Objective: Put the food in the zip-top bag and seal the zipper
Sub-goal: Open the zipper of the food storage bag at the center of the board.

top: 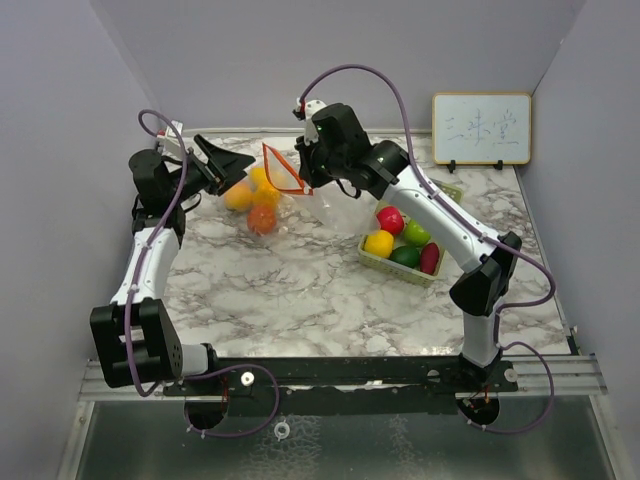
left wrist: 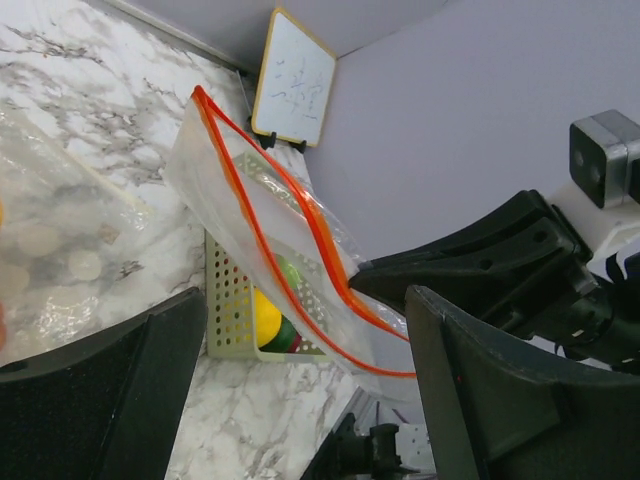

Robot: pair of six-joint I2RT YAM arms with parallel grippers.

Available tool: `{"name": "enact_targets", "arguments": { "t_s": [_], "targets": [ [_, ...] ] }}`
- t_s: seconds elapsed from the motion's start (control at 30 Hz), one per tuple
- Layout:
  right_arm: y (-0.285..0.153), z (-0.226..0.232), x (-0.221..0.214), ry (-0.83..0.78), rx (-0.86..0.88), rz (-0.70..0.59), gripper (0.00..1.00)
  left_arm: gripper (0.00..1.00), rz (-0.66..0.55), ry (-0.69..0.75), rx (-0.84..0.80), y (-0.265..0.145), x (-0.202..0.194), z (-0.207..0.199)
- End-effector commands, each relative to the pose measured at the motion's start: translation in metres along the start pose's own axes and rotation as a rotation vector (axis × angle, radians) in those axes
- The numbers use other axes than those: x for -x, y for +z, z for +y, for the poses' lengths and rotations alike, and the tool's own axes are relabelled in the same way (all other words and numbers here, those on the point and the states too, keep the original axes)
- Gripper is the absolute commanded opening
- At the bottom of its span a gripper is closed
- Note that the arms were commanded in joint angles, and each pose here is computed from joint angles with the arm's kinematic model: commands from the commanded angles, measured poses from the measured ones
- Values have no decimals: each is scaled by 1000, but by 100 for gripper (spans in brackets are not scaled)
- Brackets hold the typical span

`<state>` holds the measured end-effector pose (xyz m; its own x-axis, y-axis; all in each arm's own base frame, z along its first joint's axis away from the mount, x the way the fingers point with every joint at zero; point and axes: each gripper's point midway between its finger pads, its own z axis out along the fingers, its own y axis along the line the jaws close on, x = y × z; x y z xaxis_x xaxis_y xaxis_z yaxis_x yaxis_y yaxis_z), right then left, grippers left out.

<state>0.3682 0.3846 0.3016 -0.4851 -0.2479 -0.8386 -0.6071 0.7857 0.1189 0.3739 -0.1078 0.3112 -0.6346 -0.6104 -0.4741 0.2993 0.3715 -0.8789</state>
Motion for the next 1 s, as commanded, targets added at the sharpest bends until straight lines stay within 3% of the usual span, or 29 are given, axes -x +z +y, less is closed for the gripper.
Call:
{"name": "enact_targets", "arguments": {
  "t_s": [0.0, 0.17, 0.53, 0.97],
  "targets": [
    [-7, -2, 20, -28, 6, -84, 2, 81, -29, -61, -114, 10, 6, -19],
    [-9, -7, 30, -34, -20, -129, 2, 71, 19, -104, -146, 24, -13, -23],
    [-17, -9, 44, -35, -35, -195, 2, 63, 113, -145, -121, 41, -48, -13],
    [-21, -2, 42, -15, -3, -218, 2, 48, 132, -172, -106, 62, -52, 2]
  ]
}}
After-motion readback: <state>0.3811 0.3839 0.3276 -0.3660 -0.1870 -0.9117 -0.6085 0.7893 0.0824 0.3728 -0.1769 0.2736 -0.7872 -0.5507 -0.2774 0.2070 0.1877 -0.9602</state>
